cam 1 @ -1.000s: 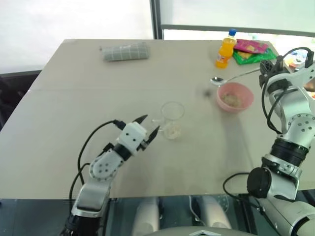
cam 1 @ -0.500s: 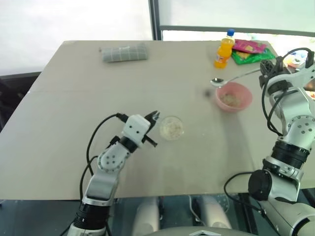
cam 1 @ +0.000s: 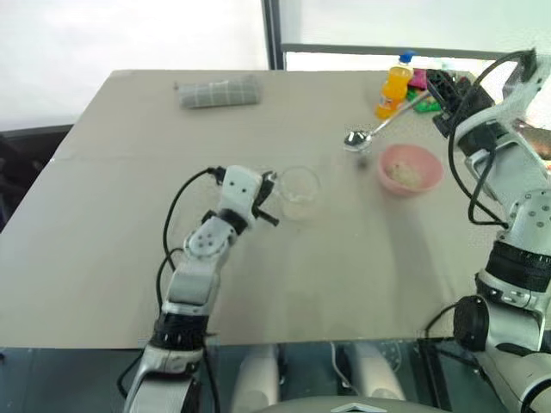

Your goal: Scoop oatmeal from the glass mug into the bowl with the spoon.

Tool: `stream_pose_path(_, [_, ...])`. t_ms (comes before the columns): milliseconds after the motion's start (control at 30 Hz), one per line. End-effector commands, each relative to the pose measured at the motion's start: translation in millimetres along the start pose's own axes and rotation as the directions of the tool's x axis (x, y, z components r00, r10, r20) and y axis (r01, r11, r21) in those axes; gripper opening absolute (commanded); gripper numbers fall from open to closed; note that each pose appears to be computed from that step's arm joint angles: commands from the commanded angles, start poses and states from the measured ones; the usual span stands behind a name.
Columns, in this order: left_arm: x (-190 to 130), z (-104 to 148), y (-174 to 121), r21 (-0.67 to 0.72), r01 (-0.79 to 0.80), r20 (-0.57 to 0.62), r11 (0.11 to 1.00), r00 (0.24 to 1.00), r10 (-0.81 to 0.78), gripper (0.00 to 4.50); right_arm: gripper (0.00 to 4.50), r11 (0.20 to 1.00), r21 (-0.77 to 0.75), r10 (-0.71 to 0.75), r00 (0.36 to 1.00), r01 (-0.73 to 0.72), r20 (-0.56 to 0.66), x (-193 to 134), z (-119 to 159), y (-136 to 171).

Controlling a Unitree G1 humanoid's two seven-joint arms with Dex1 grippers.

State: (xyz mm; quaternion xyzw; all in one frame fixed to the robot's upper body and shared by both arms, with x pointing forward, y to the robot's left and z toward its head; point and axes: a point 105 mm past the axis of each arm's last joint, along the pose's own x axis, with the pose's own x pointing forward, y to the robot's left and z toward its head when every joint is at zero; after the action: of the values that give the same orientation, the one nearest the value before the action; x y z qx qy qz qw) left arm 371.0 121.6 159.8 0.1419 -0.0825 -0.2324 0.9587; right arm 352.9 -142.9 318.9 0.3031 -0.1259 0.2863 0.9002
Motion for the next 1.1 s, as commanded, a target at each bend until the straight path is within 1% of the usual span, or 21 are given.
stream_pose_path(33, [17, 25, 3, 0.036, 0.034, 0.077, 0.999, 0.996, -0.036, 0.05, 0.0, 0.968, -0.122, 0.216, 0.976, -0.218, -0.026, 4, 4, 50])
stream_pose_path(100, [28, 28, -1, 0.048, 0.07, 0.08, 0.996, 0.994, -0.074, 0.05, 0.0, 0.958, -0.118, 0.262, 0.965, -0.263, -0.027, 6, 2, 60])
stream_pose_path(167, [37, 30, -3, 0.046, 0.089, 0.076, 0.995, 0.993, -0.093, 0.05, 0.0, 0.944, -0.159, 0.283, 0.957, -0.29, -0.068, 6, -4, 63])
stream_pose_path(233, [43, 31, -3, 0.031, 0.094, 0.076, 0.995, 0.992, -0.097, 0.05, 0.0, 0.923, -0.235, 0.282, 0.951, -0.305, -0.125, 6, -15, 61])
stream_pose_path(367, [49, 32, -9, 0.045, 0.127, 0.074, 0.991, 0.989, -0.13, 0.05, 0.0, 0.905, -0.298, 0.263, 0.949, -0.305, -0.172, 7, -27, 52])
stream_pose_path(433, [51, 32, -12, 0.046, 0.136, 0.075, 0.99, 0.987, -0.139, 0.05, 0.0, 0.854, -0.398, 0.254, 0.936, -0.336, -0.244, 6, -41, 48])
stream_pose_path(567, [55, 35, -14, 0.044, 0.139, 0.076, 0.989, 0.987, -0.142, 0.05, 0.0, 0.738, -0.529, 0.263, 0.9, -0.42, -0.348, 6, -69, 46])
stream_pose_path(667, [57, 38, -18, 0.06, 0.149, 0.077, 0.987, 0.985, -0.153, 0.05, 0.0, 0.657, -0.577, 0.275, 0.867, -0.485, -0.416, 6, -91, 46])
stream_pose_path(767, [60, 39, -20, 0.062, 0.152, 0.081, 0.986, 0.984, -0.157, 0.05, 0.0, 0.617, -0.585, 0.271, 0.84, -0.527, -0.47, 4, -109, 40])
stream_pose_path(800, [60, 40, -20, 0.063, 0.153, 0.082, 0.986, 0.984, -0.158, 0.05, 0.0, 0.617, -0.581, 0.27, 0.836, -0.531, -0.478, 4, -111, 38])
stream_pose_path(900, [60, 40, -20, 0.065, 0.153, 0.084, 0.986, 0.984, -0.158, 0.05, 0.0, 0.674, -0.519, 0.258, 0.825, -0.526, -0.503, 1, -120, 32])
stream_pose_path(1033, [60, 39, -20, 0.068, 0.152, 0.085, 0.986, 0.984, -0.158, 0.05, 0.0, 0.787, -0.402, 0.226, 0.825, -0.468, -0.517, -7, -134, 24])
stream_pose_path(1100, [59, 38, -20, 0.07, 0.151, 0.083, 0.986, 0.984, -0.156, 0.05, 0.0, 0.855, -0.33, 0.211, 0.851, -0.399, -0.482, -6, -131, 23])
